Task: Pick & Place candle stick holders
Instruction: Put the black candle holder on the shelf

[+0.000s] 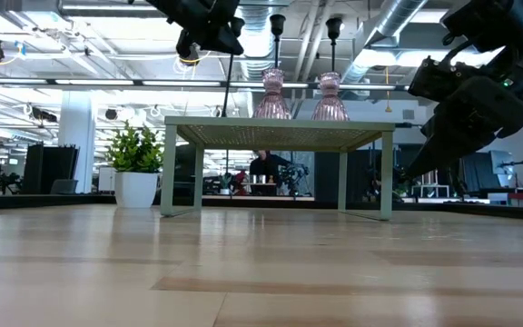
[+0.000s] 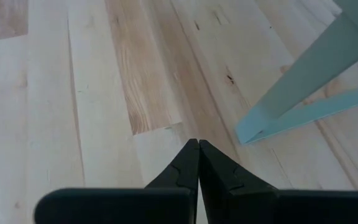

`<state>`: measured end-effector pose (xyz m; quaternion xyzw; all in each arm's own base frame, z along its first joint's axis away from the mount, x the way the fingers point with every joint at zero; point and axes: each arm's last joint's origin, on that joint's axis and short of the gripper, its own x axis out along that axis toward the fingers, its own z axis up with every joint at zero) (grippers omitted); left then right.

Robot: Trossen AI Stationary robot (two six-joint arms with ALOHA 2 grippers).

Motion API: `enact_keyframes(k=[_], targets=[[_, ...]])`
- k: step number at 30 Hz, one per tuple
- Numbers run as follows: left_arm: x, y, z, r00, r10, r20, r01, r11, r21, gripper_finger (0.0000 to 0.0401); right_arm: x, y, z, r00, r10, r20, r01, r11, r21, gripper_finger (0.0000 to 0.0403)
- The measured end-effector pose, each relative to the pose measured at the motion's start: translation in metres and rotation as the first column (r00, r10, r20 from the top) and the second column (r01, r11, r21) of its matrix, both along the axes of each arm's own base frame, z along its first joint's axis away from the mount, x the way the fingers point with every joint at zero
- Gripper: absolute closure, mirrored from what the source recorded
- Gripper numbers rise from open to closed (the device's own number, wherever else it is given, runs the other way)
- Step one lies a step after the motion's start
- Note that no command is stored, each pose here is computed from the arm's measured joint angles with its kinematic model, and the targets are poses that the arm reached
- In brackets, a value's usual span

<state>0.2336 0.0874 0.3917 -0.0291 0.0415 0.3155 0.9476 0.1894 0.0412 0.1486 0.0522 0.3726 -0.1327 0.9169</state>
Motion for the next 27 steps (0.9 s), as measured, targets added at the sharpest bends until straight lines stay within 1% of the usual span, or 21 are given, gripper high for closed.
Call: enact_keyframes(k=[12, 17, 23, 27], targets=[[0.0001, -0.0002, 0.0002, 1.0, -0.004, 0.018, 0.005, 1.0, -0.021, 0.0384, 0.0, 0.0, 0.0, 1.0, 0.0, 0.0, 0.0, 1.0, 0.0, 0.0403], [0.0007, -0.0009, 0.0002, 0.999, -0.033, 0.032, 0.035, 0.999, -0.042, 0.0384, 0.0, 0.0, 0.0, 1.0, 0.0, 0.0, 0.0, 1.0, 0.0, 0.0403], [0.0046, 0.0004, -0.0028, 0.999, -0.033, 0.023, 0.034, 0.998, -0.046, 0.0383, 0.0, 0.0, 0.0, 1.0, 0.0, 0.0, 0.0, 1.0, 0.0, 0.0403], [0.0071, 0.0015, -0.0041, 1.0, -0.027, 0.012, 0.027, 0.999, -0.036, 0.0374, 0.0, 0.0, 0.0, 1.0, 0.0, 0.0, 0.0, 1.0, 0.0, 0.0403]])
